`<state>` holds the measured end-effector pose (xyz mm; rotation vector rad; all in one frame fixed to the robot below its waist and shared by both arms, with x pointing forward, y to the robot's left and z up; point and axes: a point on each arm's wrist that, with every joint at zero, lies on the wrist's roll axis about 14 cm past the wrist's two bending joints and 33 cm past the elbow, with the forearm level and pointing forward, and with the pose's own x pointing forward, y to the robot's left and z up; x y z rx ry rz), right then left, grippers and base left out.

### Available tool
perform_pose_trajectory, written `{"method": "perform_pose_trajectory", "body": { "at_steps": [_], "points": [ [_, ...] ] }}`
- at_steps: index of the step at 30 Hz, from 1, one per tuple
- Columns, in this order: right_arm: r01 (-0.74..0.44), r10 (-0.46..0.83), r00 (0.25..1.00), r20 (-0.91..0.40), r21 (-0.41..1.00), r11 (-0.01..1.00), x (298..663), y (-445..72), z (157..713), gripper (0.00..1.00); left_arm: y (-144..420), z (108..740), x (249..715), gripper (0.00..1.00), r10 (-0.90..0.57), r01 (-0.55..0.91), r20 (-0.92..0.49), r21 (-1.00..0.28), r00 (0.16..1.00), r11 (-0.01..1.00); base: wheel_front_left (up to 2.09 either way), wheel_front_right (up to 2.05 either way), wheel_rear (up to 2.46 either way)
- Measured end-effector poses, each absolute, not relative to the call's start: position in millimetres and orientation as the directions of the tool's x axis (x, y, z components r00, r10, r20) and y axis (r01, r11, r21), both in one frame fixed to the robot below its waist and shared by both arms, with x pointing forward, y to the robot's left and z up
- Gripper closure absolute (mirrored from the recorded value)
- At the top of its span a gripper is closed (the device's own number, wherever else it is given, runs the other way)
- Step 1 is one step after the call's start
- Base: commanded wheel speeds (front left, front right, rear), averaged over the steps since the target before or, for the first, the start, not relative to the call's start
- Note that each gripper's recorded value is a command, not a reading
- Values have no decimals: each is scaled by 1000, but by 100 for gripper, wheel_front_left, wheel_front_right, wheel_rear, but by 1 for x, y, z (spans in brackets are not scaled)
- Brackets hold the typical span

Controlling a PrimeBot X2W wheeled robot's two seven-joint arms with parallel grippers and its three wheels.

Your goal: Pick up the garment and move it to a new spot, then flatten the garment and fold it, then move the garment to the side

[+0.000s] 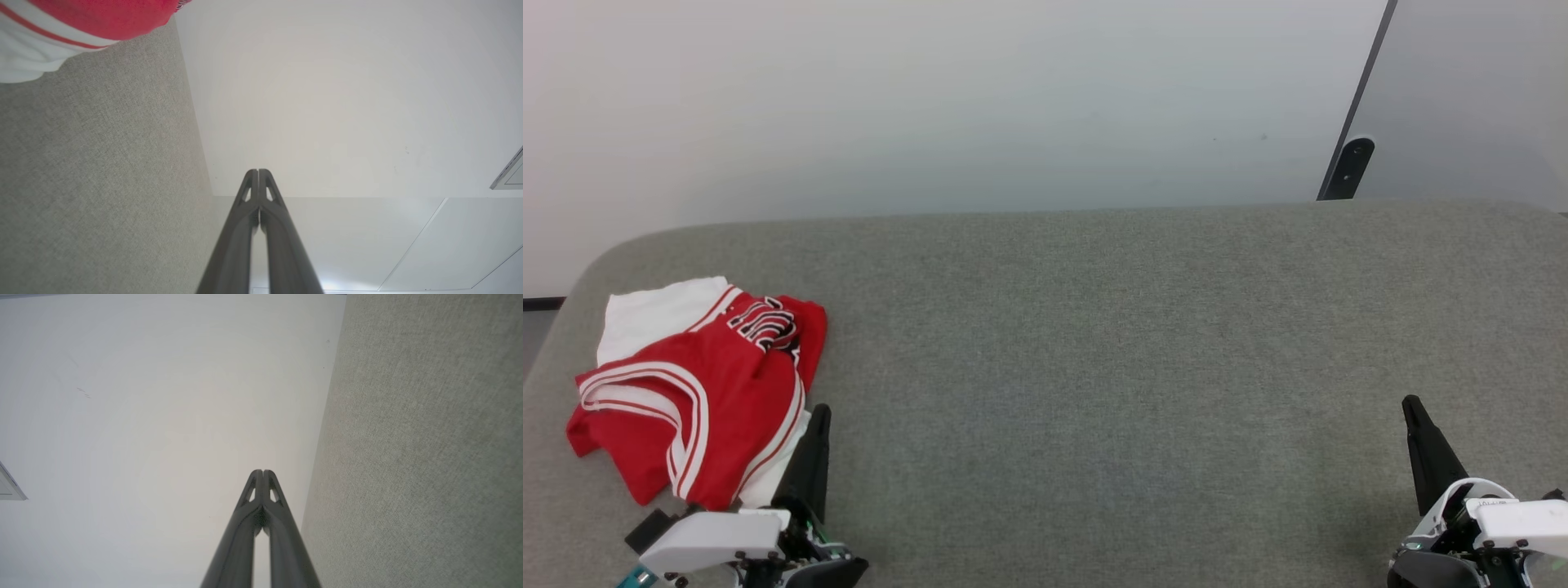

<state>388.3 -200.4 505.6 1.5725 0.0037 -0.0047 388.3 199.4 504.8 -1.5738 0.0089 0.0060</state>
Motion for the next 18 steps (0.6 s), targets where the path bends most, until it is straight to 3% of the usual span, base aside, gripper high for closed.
{"method": "perform_pose_trajectory", "body": {
  "at_steps": [2, 3, 10, 18],
  "points": [
    [5, -1, 1000, -5, 1000, -2, 388, -200, 506, 100, 199, 505, 388, 100, -2, -9, -9, -1000, 1000, -3, 0, 0, 0],
    [9, -1, 1000, -9, 1000, -2, 388, -200, 504, 0, 199, 503, 388, 0, -1, -15, -15, -1000, 1000, -3, 0, 0, 0],
    [108, -4, 994, -108, 994, -13, 373, -198, 471, 0, 196, 466, 369, 0, 1, -126, -126, -992, 992, -21, 0, 0, 0],
    [104, 18, 994, -104, 994, 17, 374, -184, 473, 0, 191, 475, 369, 0, 7, -96, -96, -995, 995, 2, 0, 0, 0]
  ]
}}
